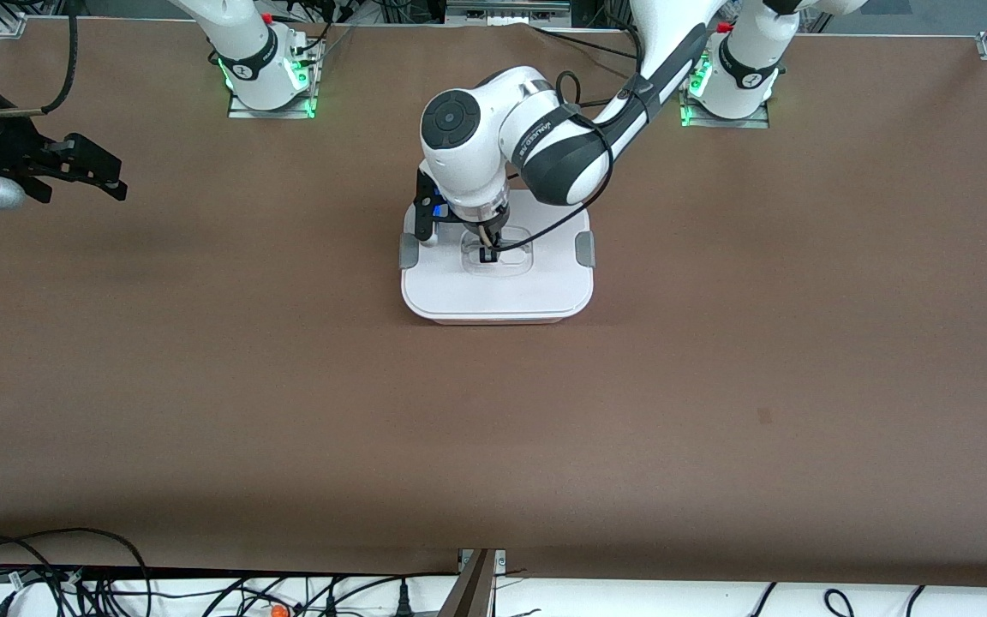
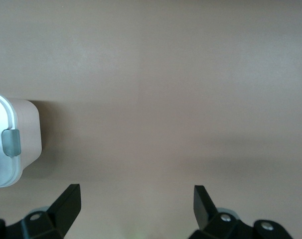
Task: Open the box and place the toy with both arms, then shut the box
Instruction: 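Lower the lid onto the box and press it down with the left gripper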
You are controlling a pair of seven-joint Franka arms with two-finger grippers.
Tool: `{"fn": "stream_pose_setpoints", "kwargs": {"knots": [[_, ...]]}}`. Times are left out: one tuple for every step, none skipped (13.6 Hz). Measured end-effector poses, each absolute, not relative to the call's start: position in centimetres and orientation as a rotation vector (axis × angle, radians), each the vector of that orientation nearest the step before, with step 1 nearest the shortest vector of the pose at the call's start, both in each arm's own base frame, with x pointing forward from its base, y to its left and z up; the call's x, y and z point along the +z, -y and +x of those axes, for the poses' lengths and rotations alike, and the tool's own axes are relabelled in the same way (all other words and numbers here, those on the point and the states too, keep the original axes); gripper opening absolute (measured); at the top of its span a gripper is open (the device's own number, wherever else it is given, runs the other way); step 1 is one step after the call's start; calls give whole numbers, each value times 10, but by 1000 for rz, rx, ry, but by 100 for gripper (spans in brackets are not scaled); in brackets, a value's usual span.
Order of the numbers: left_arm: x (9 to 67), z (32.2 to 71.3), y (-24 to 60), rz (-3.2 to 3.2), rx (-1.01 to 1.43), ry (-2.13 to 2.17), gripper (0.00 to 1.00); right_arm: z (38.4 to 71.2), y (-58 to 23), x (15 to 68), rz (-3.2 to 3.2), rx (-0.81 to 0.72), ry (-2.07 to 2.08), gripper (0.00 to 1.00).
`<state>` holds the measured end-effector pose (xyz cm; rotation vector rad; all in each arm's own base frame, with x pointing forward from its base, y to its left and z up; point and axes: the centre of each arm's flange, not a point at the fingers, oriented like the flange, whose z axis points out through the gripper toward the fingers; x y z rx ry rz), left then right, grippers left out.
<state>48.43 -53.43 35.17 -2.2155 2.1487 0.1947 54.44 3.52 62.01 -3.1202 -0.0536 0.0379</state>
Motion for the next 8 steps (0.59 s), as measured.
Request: {"fn": "stream_pose_setpoints", "kwargs": {"knots": [[351, 485, 533, -2215, 204, -2145, 21, 544, -35, 620, -3120, 38, 54, 100], [351, 486, 532, -2217, 204, -2142, 32, 544, -35, 620, -3120, 38, 54, 100], [352, 487, 531, -2220, 201, -2139, 43, 544, -35, 620, -3120, 38, 54, 100], [356, 490, 530, -2225, 191, -2135, 54, 544, -35, 620, -3120, 39, 54, 100], [361, 494, 527, -2234, 177, -2127, 65, 544, -36, 620, -3120, 39, 54, 100], [368, 500, 522, -2249, 162, -2114, 76, 544, -36, 620, -3120, 39, 55, 100], [375, 509, 514, -2277, 147, -2093, 87, 544, -36, 620, -3120, 39, 55, 100], [385, 521, 503, -2319, 124, -2066, 99, 544, -36, 620, -3120, 39, 56, 100]]}}
